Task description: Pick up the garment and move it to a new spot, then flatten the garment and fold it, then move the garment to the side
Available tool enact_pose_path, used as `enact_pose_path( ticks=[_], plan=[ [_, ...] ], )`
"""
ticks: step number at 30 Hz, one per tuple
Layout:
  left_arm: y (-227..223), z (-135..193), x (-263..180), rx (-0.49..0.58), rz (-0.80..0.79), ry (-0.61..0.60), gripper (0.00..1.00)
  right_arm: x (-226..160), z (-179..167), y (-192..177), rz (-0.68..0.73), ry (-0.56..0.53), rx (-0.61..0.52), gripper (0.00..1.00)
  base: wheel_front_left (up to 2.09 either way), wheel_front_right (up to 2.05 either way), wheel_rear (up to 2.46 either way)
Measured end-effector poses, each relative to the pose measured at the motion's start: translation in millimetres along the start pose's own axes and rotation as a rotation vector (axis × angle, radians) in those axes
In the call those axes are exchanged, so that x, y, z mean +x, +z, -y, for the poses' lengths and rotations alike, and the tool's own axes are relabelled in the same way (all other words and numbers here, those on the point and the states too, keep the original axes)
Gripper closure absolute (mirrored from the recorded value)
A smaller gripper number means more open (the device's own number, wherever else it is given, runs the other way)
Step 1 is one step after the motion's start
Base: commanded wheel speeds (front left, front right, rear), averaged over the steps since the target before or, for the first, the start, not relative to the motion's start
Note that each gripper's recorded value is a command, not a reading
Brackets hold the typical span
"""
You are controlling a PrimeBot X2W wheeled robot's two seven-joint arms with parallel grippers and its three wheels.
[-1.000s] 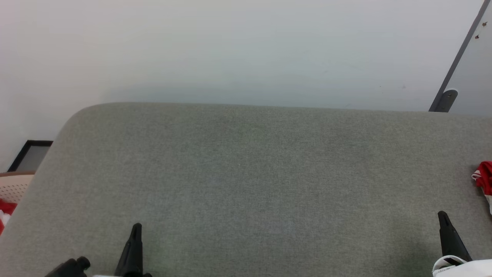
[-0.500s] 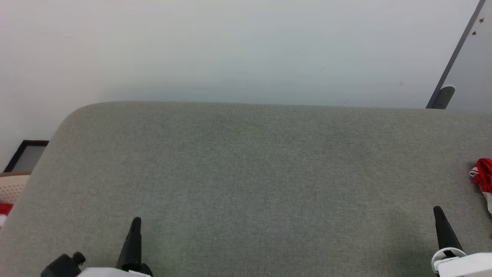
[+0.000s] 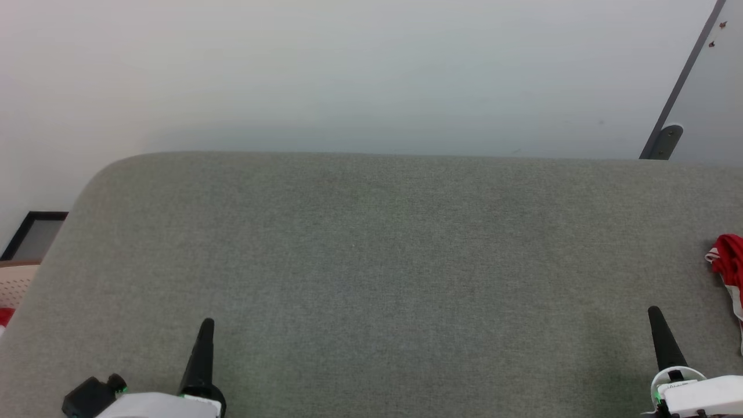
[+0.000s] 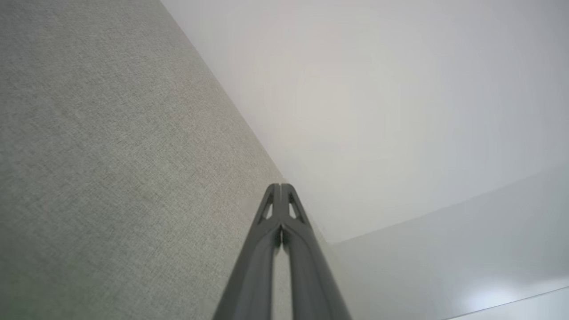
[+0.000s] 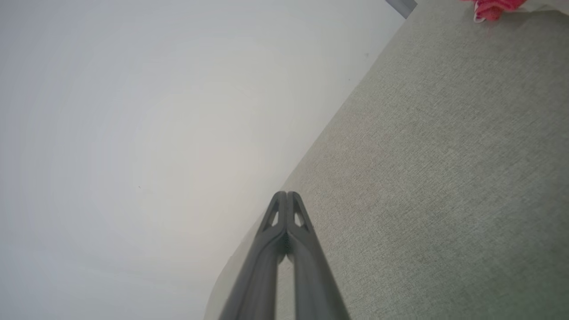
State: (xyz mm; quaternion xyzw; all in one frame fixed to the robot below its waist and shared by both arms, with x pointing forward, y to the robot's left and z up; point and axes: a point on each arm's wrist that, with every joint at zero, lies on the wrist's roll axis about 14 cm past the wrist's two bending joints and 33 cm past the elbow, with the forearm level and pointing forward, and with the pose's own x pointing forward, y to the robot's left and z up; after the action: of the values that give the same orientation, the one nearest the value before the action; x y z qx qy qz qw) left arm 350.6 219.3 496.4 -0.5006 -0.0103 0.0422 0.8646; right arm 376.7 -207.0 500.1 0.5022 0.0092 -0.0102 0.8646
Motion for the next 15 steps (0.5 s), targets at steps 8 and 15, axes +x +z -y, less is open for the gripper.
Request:
enact_pose_path(
  ticks=[8,15],
  plan=[
    [-2.0,1.3,5.0,-0.080,-0.011,0.000,1.00,1.0,0.3,-1.5,-0.004,-0.005,0.079,1.00,0.00,0.00,0.00],
    [-3.5,3.2,9.4,-0.145,-0.019,-0.002,1.00,3.6,-2.1,-1.3,-0.003,0.000,0.146,1.00,0.00,0.00,0.00]
  ],
)
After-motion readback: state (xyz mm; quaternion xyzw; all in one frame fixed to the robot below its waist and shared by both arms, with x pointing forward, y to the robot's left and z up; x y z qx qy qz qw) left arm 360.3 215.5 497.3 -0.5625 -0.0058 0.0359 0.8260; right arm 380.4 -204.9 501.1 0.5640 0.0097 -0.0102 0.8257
